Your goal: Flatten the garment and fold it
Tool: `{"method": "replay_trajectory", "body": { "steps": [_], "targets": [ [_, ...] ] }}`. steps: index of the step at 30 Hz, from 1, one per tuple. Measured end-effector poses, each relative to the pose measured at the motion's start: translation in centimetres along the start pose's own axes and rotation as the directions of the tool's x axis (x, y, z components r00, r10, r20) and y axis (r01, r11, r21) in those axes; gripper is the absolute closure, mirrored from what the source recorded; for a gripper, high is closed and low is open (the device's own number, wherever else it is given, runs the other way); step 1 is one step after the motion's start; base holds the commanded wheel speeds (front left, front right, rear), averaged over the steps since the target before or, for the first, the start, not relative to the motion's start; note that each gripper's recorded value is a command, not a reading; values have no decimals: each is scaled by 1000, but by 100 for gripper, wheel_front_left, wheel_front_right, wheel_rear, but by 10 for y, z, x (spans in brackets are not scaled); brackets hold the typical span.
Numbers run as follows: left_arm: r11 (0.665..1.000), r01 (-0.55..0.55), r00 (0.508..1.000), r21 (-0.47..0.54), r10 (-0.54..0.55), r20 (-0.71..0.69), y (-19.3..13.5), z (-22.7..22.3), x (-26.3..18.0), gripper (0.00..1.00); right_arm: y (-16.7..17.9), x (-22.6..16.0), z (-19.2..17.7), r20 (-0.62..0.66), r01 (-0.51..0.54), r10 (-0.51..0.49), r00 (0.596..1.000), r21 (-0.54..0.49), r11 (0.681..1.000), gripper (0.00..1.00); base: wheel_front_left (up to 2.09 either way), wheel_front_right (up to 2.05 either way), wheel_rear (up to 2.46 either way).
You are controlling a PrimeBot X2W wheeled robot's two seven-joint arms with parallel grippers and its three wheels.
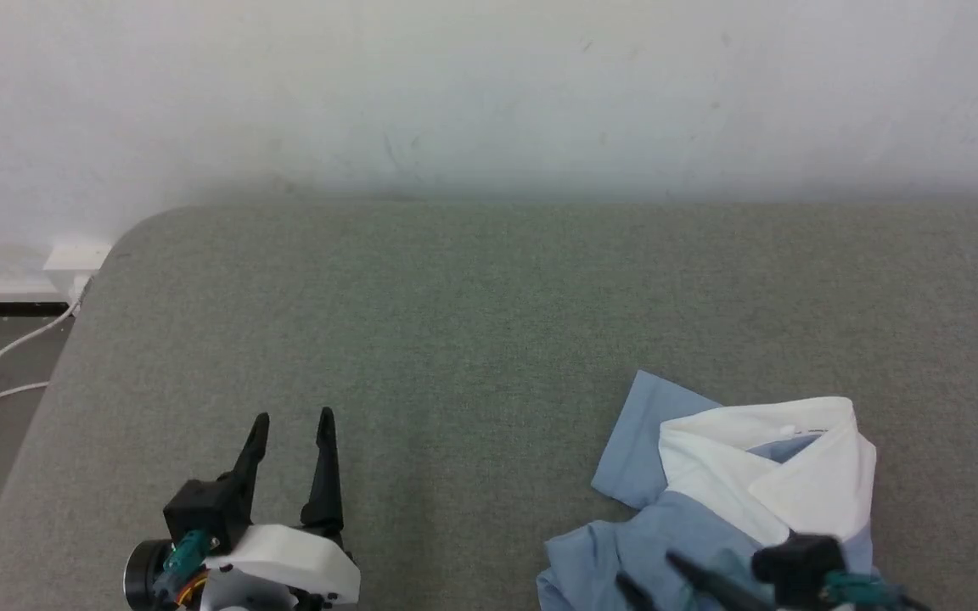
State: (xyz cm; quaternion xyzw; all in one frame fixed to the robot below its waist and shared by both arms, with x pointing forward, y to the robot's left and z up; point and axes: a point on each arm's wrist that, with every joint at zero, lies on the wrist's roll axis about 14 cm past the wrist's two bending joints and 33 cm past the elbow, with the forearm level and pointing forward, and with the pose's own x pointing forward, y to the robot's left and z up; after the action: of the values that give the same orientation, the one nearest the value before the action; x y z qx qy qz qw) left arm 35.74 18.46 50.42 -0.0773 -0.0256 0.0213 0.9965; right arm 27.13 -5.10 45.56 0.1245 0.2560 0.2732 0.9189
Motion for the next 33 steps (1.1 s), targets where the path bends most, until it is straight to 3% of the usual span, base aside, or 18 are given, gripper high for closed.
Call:
{"method": "replay_trajectory", "body": {
  "steps": [5, 11, 19, 23, 27, 33],
  "targets": [
    [1000, -3, 1000, 2, 3, -13, 1, -4, 1, 0, -28, -2, 55, 263, 96, -86, 961, -25, 995, 0, 0, 0, 0],
    [1000, -9, 1000, 3, 9, -23, 2, -7, 1, 0, -71, -16, 99, 469, 286, -222, 855, -70, 956, 0, 0, 0, 0],
    [999, 29, 998, 16, -28, -55, -9, -15, 5, 0, -114, -32, 104, 504, 452, -347, 791, -100, 886, 0, 0, 0, 0],
    [989, 144, 986, 31, -140, -91, -42, -19, 18, 0, -123, -34, 103, 497, 477, -373, 784, -97, 873, 0, 0, 0, 0],
    [945, 327, 938, 25, -321, -133, -97, -23, 30, 0, -127, -32, 105, 493, 483, -381, 782, -93, 871, 0, 0, 0, 0],
    [826, 562, 800, 43, -530, -281, -165, -45, 41, 0, -130, -24, 105, 479, 481, -387, 788, -87, 872, 0, 0, 0, 0]
  ]
}}
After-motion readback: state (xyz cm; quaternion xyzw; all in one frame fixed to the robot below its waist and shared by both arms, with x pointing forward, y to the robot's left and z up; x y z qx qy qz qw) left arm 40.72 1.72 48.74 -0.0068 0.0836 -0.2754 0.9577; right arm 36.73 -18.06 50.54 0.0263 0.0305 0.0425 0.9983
